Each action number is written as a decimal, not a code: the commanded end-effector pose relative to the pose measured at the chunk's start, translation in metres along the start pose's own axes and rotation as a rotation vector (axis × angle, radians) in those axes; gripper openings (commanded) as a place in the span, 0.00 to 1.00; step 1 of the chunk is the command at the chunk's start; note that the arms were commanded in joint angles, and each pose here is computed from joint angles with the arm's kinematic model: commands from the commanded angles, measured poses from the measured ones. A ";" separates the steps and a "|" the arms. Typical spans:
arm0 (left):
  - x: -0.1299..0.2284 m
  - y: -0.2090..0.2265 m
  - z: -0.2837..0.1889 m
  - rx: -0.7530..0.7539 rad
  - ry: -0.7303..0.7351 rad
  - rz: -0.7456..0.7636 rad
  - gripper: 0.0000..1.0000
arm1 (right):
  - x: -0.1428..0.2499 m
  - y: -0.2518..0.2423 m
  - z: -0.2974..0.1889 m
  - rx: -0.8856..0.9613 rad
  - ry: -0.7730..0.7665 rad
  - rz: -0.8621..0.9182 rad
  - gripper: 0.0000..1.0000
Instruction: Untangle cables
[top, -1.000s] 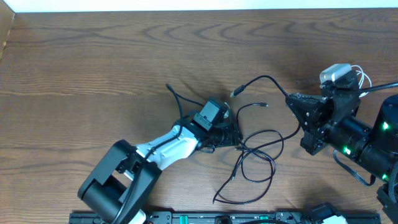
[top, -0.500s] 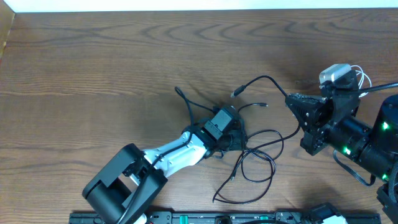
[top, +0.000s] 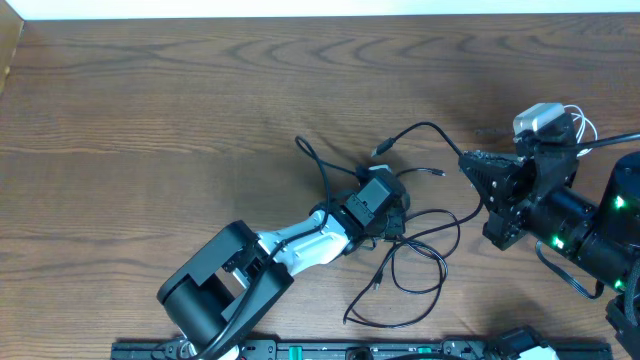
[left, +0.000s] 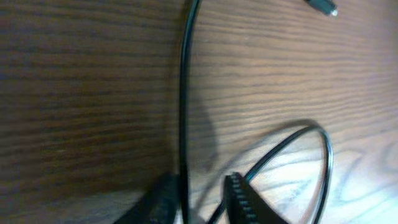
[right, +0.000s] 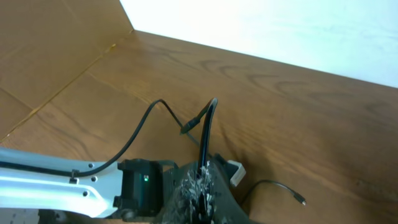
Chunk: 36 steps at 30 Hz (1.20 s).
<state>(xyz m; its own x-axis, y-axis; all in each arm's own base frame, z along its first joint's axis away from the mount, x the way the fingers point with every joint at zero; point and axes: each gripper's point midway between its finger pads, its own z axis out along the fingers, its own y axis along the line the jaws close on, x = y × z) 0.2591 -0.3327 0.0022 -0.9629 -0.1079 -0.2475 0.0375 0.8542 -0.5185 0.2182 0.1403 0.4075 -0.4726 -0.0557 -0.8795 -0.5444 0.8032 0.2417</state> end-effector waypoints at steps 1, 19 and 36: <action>0.039 0.065 0.018 -0.190 0.110 -0.027 0.15 | -0.005 0.002 -0.004 -0.008 -0.021 -0.016 0.01; -0.028 0.244 -0.158 -0.802 0.035 -0.458 0.07 | -0.030 -0.051 -0.017 0.320 -0.136 -0.032 0.01; -0.009 0.247 -0.157 -0.491 0.249 -0.594 0.08 | 0.077 -0.146 0.042 0.768 0.407 0.127 0.01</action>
<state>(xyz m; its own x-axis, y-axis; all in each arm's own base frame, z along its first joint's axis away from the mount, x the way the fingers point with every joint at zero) 0.2426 -0.0307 0.0051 -0.7902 -0.5980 0.1342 -0.6060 0.7950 -0.0260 0.2774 0.0359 0.3246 -0.6968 -0.0114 -0.7172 0.0930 0.9900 -0.1061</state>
